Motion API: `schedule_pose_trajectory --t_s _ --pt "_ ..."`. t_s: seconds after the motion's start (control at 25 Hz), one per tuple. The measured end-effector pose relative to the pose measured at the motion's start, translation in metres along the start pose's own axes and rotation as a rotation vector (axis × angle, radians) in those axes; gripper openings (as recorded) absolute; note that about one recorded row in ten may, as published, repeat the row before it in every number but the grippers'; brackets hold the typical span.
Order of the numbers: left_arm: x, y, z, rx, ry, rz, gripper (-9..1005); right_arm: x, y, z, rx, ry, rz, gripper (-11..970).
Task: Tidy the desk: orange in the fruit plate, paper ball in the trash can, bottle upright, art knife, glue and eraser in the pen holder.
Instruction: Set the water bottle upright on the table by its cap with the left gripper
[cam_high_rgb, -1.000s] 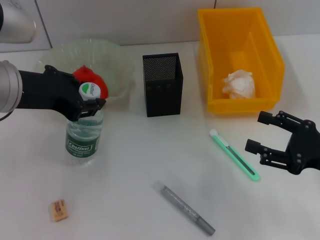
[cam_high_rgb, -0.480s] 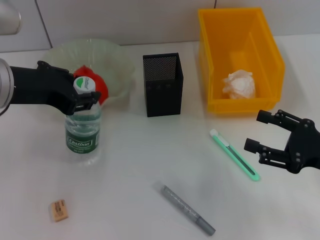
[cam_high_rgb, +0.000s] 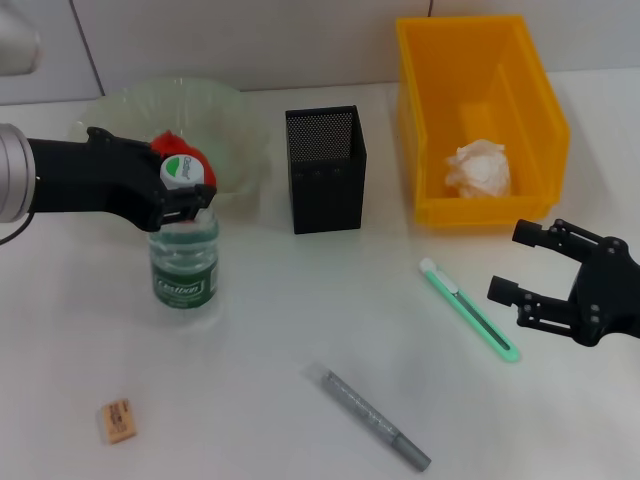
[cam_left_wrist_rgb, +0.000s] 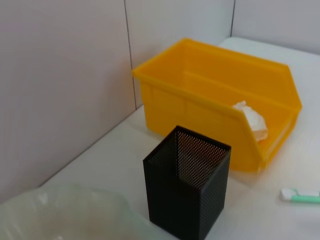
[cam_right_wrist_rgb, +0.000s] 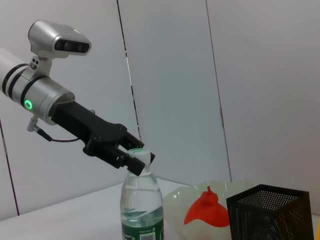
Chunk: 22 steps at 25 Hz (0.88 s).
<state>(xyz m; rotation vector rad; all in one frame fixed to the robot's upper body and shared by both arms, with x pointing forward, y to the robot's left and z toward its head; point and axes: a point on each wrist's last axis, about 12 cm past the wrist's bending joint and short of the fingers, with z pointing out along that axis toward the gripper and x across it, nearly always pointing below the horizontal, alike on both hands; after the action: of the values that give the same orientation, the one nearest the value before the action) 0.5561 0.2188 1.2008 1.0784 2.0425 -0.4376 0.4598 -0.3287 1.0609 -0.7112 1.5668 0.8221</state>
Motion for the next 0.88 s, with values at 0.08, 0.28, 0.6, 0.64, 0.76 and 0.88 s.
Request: schedule_pose_trajectory --t_s 0.08,0.28,0.6,0.64,0.76,0.88 --pt "0.0015 0.0015 0.0007 0.001 -0.010 -0.006 431 0.0002 0.0001 0.0000 0.000 0.001 0.001 819" --pt "0.0066 0.0042 0.0050 0.004 -0.017 -0.035 430 0.0011 0.0005 0.0001 -0.001 0.003 0.004 819" --pt "0.0078 0.0038 0.0059 0.013 -0.024 -0.046 431 0.0011 0.0005 0.0001 -0.002 0.004 0.004 819" --pt "0.0079 0.0031 0.0055 0.016 -0.028 -0.048 431 0.0012 0.0006 0.0001 -0.002 0.004 0.004 819" --pt "0.0087 0.0033 0.0055 0.015 -0.031 -0.053 431 0.0014 0.0007 -0.0001 -0.001 0.004 0.005 819" --pt "0.0093 0.0030 0.0047 0.016 -0.031 -0.052 432 0.0016 0.0009 -0.0003 -0.001 0.005 0.006 819"
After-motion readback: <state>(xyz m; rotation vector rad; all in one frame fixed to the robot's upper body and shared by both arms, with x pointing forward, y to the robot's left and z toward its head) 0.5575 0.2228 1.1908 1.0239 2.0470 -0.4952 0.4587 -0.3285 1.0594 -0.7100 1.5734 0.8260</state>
